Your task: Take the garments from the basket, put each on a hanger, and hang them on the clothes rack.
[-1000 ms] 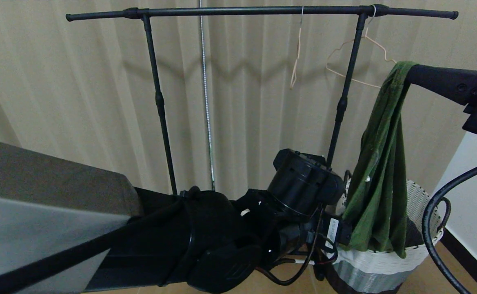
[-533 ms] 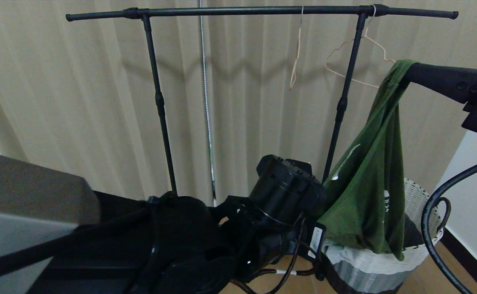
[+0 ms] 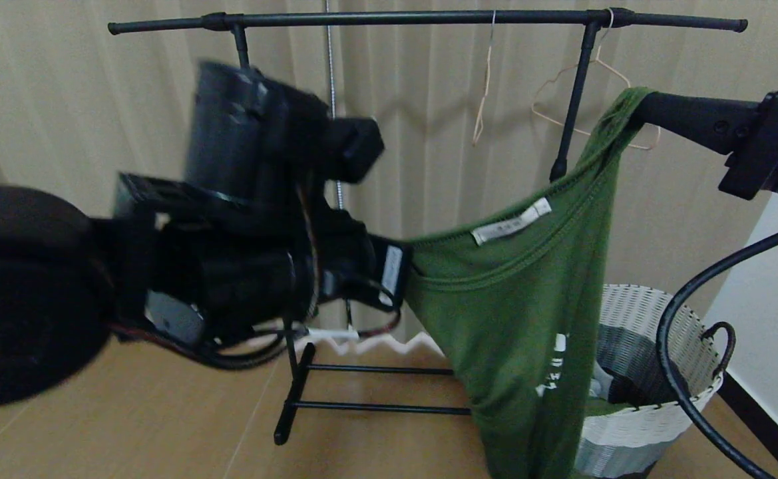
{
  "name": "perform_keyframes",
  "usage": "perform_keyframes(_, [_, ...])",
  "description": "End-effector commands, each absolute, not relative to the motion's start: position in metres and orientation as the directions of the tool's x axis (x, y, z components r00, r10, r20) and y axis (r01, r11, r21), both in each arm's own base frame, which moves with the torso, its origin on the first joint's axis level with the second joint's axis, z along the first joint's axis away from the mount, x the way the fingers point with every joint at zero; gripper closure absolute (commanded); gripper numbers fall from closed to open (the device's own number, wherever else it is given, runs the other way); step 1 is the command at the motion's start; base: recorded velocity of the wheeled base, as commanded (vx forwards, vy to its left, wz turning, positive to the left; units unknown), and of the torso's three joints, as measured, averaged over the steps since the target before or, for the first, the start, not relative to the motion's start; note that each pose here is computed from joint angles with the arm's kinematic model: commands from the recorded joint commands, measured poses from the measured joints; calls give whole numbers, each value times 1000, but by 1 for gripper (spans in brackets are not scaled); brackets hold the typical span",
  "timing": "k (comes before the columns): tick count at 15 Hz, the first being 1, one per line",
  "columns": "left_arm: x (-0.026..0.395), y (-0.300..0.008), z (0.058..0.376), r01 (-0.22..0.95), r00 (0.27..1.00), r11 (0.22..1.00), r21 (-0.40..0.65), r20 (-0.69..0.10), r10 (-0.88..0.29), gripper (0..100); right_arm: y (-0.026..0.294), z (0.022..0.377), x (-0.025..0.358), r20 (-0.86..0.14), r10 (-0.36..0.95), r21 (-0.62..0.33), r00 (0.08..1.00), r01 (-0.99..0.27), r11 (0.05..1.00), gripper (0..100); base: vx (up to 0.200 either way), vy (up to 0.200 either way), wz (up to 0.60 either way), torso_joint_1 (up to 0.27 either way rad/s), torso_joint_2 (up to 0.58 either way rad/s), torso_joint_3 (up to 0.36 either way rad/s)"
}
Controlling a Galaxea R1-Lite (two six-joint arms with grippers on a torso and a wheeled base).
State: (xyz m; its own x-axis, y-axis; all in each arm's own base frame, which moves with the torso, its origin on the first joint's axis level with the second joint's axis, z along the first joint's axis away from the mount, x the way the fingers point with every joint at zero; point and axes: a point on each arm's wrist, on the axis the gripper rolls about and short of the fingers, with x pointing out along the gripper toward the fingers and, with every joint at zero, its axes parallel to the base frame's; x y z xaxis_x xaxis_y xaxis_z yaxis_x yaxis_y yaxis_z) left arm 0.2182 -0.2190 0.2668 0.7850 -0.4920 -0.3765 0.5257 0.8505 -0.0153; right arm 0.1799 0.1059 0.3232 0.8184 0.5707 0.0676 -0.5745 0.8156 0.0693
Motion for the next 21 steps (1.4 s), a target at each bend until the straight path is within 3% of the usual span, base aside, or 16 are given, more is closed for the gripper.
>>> perform_keyframes(1, [222, -174, 328, 431, 872, 902, -22, -248, -422, 100, 109, 317, 196, 50, 550, 59, 834, -552, 832, 100, 0, 0, 0, 0, 0, 0])
perform_keyframes(4, [226, -159, 365, 385, 901, 923, -20, -208, -381, 100, 97, 308, 220, 52, 471, -21, 881, -470, 882, 100, 0, 0, 0, 0, 0, 0])
perform_keyframes(7, [232, -159, 348, 389, 895, 918, 72, -264, -359, 100, 99, 298, 225, 47, 474, -16, 879, -473, 881, 100, 0, 0, 0, 0, 0, 0])
perform_keyframes(11, [232, -161, 346, 393, 892, 917, 69, -270, -362, 100, 102, 301, 232, 117, 469, -25, 876, -469, 883, 100, 0, 0, 0, 0, 0, 0])
perform_keyframes(18, [227, -164, 325, 398, 868, 917, 27, -335, -367, 100, 102, 288, 232, 73, 466, -21, 882, -466, 885, 100, 0, 0, 0, 0, 0, 0])
perform_keyframes(21, [227, -166, 332, 406, 875, 914, 12, -293, -385, 100, 94, 287, 236, 66, 436, -27, 897, -436, 900, 100, 0, 0, 0, 0, 0, 0])
